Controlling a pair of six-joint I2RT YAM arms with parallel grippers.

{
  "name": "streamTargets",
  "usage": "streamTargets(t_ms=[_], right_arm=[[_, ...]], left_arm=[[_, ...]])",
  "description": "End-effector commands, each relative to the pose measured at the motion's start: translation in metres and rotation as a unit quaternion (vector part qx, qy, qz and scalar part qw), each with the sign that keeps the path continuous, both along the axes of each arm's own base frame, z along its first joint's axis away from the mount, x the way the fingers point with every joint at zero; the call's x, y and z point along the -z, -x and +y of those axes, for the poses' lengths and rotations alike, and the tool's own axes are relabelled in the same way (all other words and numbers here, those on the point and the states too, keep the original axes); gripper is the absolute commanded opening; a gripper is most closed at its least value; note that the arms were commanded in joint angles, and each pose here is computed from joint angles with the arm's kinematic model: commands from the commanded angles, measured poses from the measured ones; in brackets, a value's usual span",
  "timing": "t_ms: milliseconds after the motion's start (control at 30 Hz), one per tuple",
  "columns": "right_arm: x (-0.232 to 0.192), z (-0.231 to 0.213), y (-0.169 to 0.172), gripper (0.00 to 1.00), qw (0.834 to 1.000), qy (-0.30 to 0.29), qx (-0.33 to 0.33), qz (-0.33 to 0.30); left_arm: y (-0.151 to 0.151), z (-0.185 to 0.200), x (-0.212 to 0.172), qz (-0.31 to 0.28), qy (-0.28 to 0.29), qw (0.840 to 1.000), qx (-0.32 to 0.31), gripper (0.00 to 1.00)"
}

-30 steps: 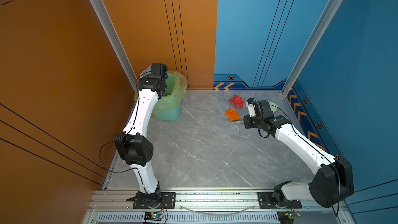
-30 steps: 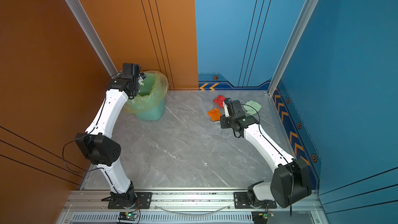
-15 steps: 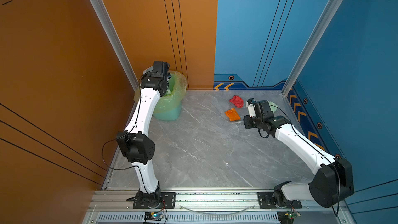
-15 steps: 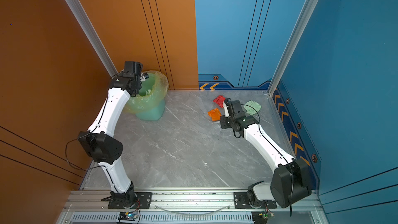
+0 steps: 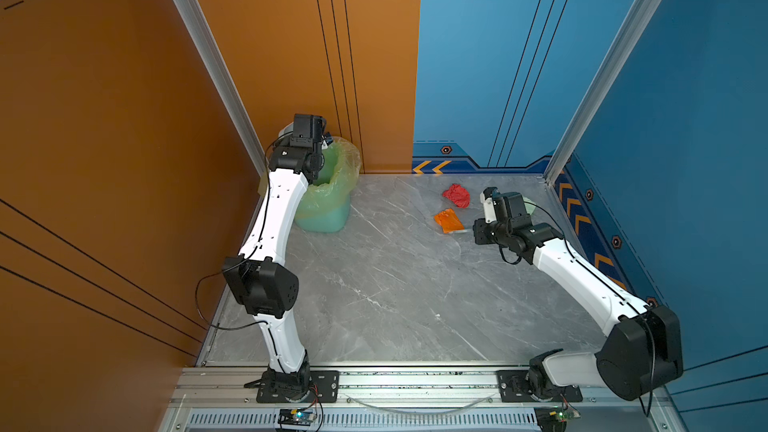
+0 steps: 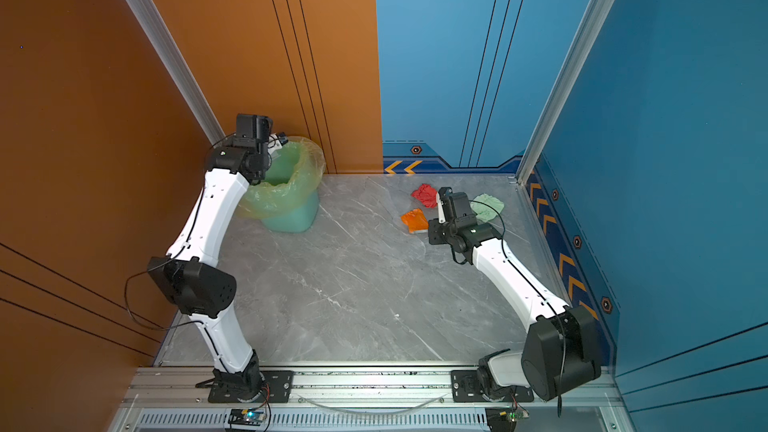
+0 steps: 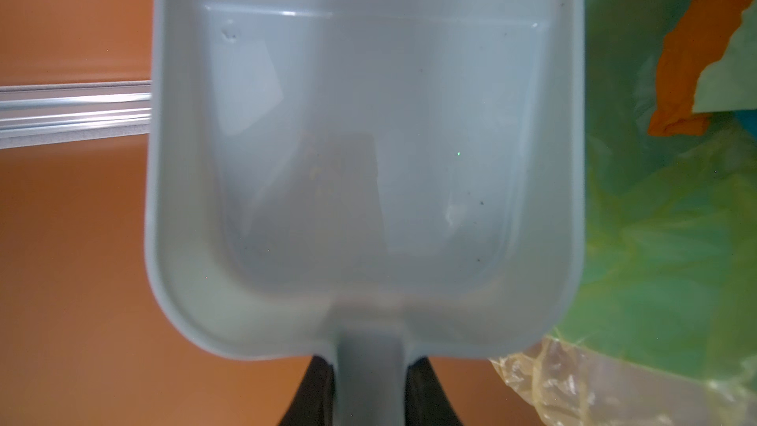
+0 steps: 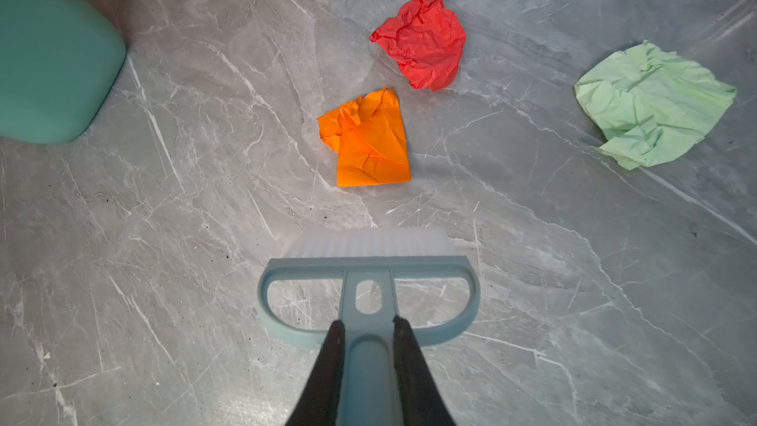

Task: Sweep away the paper scraps from the table
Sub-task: 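Tip the dustpan into the bin with the left gripper, emptying the green scrap, then lower the empty dustpan beside the orange scrap with the left gripper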

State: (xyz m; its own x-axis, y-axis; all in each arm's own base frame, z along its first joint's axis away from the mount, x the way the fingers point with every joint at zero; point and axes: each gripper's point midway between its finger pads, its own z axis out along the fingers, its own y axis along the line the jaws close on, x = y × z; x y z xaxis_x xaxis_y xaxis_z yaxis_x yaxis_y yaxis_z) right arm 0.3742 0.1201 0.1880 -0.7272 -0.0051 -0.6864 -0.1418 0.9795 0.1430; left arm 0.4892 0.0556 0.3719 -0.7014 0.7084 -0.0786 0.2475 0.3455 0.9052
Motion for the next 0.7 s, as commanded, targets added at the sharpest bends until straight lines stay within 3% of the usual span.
streamTargets(t_ms=[0,200,333,500,667], right_arm=[[-0.02,-0.009,-0.018,0.0,0.998,-0.019,0.047,-0.033],[-0.017,-0.01,-0.029,0.0,0.997,-0.023,0.063,-0.025],[-0.007,-0.01,-0.028,0.0,0.997,-0.022,0.068,-0.013],[-0.002,-0.017,-0.027,0.0,0.997,-0.012,0.08,-0.009],[-0.003,-0.022,-0.03,0.0,0.996,-0.013,0.091,-0.011]], left_arm=[[0.009,-0.017,-0.04,-0.079,0.064,0.994,0.025,0.1],[0.007,-0.033,-0.068,-0.129,0.095,0.986,0.04,0.1],[0.005,-0.037,-0.085,-0.154,0.086,0.984,0.038,0.1],[0.005,-0.06,-0.088,-0.151,0.089,0.982,0.071,0.11],[0.012,-0.111,-0.07,-0.132,0.144,0.971,0.138,0.12]])
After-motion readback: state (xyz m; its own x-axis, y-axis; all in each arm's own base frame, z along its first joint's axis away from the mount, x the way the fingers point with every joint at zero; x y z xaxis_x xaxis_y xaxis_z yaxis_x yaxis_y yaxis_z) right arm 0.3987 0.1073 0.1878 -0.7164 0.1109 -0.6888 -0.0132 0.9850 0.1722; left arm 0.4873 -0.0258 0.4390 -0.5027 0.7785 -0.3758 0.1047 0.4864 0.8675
